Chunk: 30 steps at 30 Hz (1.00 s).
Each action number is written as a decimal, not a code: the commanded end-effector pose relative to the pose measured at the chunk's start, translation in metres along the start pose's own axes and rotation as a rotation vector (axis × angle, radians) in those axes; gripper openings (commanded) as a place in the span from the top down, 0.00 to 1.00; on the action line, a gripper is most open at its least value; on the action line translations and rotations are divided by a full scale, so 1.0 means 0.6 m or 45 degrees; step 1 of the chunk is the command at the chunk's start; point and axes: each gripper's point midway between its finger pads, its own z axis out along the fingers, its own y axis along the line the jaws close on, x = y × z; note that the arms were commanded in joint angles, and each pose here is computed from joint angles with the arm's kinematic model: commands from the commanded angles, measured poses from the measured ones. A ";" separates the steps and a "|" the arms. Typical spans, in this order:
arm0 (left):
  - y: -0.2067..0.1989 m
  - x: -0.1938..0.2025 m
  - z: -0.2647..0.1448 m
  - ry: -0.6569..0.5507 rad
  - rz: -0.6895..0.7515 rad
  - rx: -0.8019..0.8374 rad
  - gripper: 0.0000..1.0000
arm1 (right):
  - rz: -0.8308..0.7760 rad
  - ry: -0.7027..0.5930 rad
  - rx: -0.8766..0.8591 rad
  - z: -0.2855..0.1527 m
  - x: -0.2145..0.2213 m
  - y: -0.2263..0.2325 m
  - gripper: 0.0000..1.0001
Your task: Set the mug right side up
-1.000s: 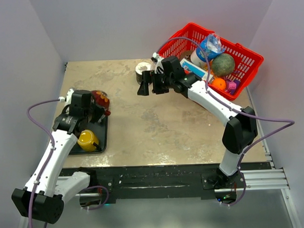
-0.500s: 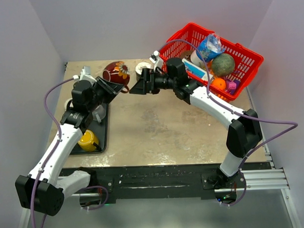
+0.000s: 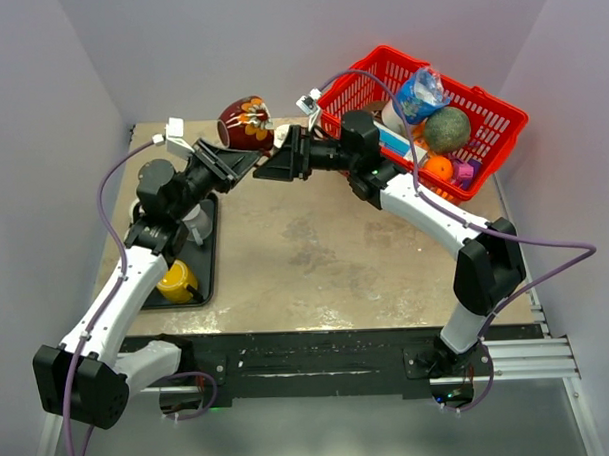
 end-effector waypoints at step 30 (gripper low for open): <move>-0.099 -0.001 -0.026 -0.022 0.076 0.399 1.00 | 0.063 -0.058 -0.377 -0.025 -0.042 0.085 0.48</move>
